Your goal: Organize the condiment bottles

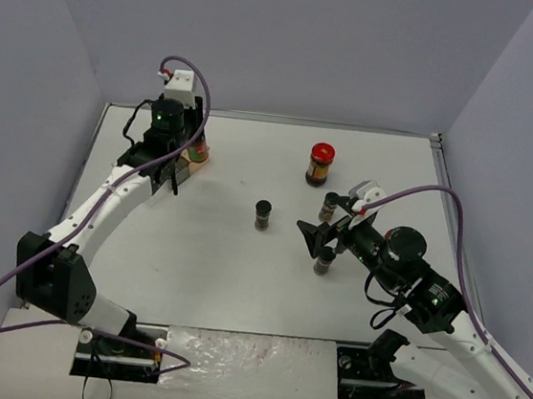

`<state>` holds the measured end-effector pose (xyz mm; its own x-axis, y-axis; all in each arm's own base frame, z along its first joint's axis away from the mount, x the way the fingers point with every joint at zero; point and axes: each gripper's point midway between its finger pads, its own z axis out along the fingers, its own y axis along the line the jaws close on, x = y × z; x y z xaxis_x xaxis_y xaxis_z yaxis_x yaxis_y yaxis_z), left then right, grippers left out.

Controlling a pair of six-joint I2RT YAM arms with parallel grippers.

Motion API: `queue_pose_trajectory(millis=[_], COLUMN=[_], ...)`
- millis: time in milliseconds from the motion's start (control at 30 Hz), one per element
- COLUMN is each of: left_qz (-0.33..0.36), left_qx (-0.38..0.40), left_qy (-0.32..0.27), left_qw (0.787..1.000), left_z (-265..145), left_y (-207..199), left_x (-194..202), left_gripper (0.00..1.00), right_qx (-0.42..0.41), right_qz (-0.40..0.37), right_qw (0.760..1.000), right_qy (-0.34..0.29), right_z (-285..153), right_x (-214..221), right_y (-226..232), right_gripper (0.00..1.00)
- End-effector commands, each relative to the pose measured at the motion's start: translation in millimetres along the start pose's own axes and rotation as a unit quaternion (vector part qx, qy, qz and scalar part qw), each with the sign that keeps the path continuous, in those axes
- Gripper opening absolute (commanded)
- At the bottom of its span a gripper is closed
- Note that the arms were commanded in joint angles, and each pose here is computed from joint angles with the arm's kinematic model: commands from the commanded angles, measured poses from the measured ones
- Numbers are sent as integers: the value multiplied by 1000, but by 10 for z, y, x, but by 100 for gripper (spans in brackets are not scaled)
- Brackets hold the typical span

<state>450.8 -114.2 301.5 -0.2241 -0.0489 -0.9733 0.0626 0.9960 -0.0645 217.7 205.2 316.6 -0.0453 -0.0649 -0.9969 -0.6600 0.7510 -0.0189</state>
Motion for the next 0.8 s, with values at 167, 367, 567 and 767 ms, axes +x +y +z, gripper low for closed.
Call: queue_pose_trajectory(millis=[167,367,567,767], left_qz=[-20,-38,-35,-43], left_qx=[-70,-87,-106,-102], left_qy=[-113,-125,-116,-96], left_qw=[991,988,987,989], left_z=[539,874,1115,1180], left_y=[374,441,516,512], left_x=[-881,-770,-574,-352], left_gripper=[0,0,0,1], right_qx=[6,5,6,27], right_qz=[11,17,21,20], right_qw=[999,999,999,999], right_qy=[-40,-33,-28,-21], right_z=[51,71,51,64], right_x=[-301,-250,-204,-133], right_y=[-18,-10,-13,-82], right_gripper=[100,100,100,100])
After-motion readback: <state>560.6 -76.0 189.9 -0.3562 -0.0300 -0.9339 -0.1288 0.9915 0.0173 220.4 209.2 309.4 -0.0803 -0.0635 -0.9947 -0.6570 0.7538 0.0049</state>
